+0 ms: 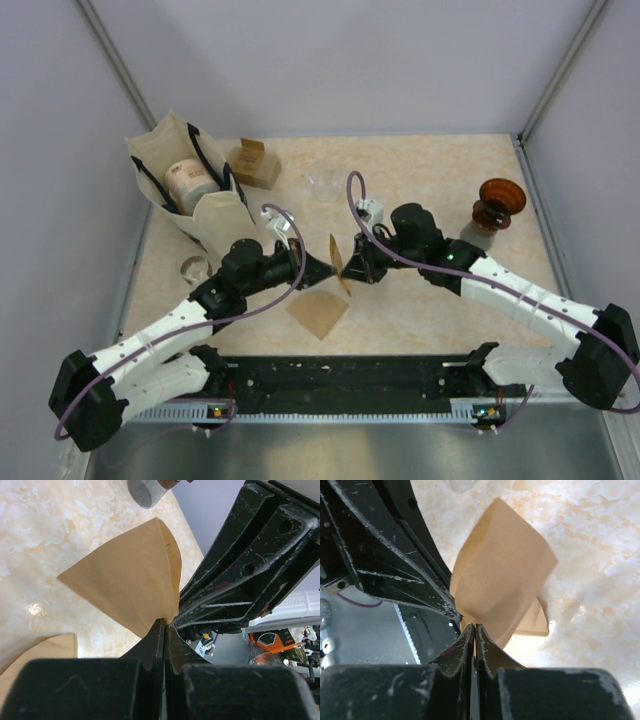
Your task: Place the coffee filter in the dripper
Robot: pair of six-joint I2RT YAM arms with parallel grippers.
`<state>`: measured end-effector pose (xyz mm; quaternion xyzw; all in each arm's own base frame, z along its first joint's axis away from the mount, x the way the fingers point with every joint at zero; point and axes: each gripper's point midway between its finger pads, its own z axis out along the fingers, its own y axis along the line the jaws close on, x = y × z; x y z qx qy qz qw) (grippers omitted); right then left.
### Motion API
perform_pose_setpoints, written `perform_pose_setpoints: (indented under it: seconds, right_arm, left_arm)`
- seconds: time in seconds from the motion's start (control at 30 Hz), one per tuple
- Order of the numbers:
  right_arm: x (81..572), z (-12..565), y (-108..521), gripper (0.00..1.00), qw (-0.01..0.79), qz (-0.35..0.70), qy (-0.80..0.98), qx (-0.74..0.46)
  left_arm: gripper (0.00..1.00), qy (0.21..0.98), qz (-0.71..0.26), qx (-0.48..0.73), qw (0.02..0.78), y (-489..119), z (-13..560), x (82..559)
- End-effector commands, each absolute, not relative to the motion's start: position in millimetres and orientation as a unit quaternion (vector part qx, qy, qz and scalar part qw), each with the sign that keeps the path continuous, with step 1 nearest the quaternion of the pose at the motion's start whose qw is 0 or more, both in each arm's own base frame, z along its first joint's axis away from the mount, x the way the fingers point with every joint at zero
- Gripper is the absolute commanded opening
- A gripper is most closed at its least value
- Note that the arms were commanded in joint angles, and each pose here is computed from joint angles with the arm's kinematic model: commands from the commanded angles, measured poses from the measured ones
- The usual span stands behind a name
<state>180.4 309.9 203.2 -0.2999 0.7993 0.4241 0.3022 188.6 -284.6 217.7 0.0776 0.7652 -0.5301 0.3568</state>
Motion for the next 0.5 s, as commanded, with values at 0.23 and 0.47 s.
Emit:
perform_pose_setpoints:
  seconds: [0.23, 0.47]
  right_arm:
    - [200, 221, 301, 0.0, 0.367, 0.389, 0.802, -0.265]
    - [224, 213, 270, 0.0, 0.405, 0.3, 0.838, -0.209]
  left_arm:
    - [0.0, 0.761, -0.516, 0.073, 0.387, -281, 234, 198]
    - [0.0, 0.801, -0.459, 0.054, 0.38, -266, 215, 203]
